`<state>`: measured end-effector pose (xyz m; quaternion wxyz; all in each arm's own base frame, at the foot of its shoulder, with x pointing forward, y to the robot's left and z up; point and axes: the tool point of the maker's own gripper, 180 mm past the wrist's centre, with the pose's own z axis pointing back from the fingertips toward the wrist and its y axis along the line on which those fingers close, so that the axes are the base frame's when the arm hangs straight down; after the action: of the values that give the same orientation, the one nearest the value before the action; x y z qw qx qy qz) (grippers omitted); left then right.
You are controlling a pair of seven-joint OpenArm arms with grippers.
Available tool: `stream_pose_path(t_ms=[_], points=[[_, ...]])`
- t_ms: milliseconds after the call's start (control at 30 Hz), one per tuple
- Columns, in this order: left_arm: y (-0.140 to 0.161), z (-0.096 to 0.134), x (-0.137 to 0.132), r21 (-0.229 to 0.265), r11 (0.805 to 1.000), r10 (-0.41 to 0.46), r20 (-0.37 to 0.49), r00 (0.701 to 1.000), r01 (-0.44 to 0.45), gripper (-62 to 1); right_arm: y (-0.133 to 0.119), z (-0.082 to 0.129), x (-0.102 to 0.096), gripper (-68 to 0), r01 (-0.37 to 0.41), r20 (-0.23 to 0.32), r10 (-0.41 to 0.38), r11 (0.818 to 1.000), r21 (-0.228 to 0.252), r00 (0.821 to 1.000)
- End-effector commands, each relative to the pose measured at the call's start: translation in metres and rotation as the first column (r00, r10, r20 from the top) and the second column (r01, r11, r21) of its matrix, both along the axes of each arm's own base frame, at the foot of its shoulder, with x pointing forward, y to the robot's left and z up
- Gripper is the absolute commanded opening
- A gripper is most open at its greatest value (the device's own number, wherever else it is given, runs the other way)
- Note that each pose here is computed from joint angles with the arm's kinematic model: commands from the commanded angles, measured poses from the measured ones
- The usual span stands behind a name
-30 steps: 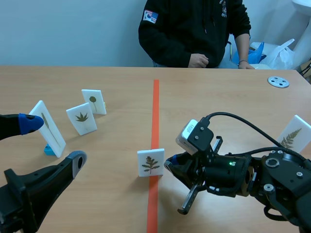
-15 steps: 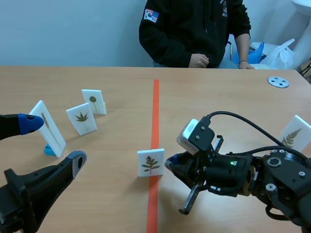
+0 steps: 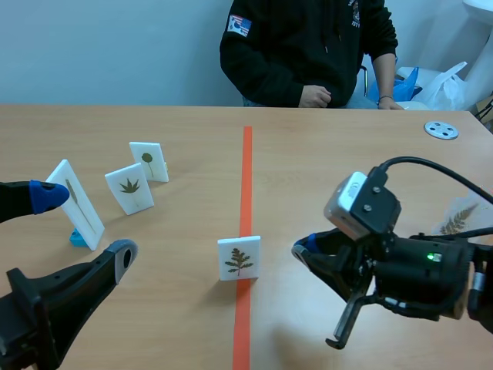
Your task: Sort the leaf by its shape. The table is split by an orange tape line. A compound leaf with several leaflets goes to the left side, a simple leaf with one blade goes to the right side. Return to the home posture when a red brick is placed on the table.
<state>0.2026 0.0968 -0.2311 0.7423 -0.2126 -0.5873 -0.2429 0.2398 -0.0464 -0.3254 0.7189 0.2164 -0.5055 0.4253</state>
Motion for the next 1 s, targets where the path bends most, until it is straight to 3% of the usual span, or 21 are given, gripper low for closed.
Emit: stream_pose_path(t_ms=[0,333,533,700,800,900,967], points=[[-0.003,0.008,0.001,-0.019,1.000,-0.003,0.022,1.000,0.004,1.4,-0.008,0.014,0.003,-66.4,0.024,0.028,-0.024,1.000,0.012,0.999],[-0.003,0.008,0.001,-0.019,1.000,-0.003,0.022,1.000,0.004,1.4,-0.051,0.058,-0.009,-66.4,0.175,0.059,-0.178,0.984,0.040,0.982],[-0.003,0.008,0.001,-0.019,1.000,-0.003,0.022,1.000,0.004,1.4,-0.087,0.079,-0.012,-66.4,0.294,0.071,-0.296,0.955,0.040,0.953],[-0.003,0.008,0.001,-0.019,1.000,-0.003,0.022,1.000,0.004,1.4,-0.125,0.095,-0.010,-66.4,0.422,0.068,-0.426,0.905,0.061,0.902],[-0.003,0.008,0.001,-0.019,1.000,-0.003,0.022,1.000,0.004,1.4,-0.148,0.100,-0.008,-66.2,0.500,0.061,-0.503,0.864,0.064,0.862],[-0.003,0.008,0.001,-0.018,1.000,-0.003,0.021,1.000,0.004,1.4,-0.171,0.106,-0.006,-66.2,0.588,0.064,-0.592,0.806,0.075,0.803],[-0.003,0.007,0.001,-0.018,1.000,-0.003,0.021,1.000,0.004,1.4,-0.188,0.108,-0.004,-66.2,0.651,0.069,-0.655,0.756,0.073,0.753]])
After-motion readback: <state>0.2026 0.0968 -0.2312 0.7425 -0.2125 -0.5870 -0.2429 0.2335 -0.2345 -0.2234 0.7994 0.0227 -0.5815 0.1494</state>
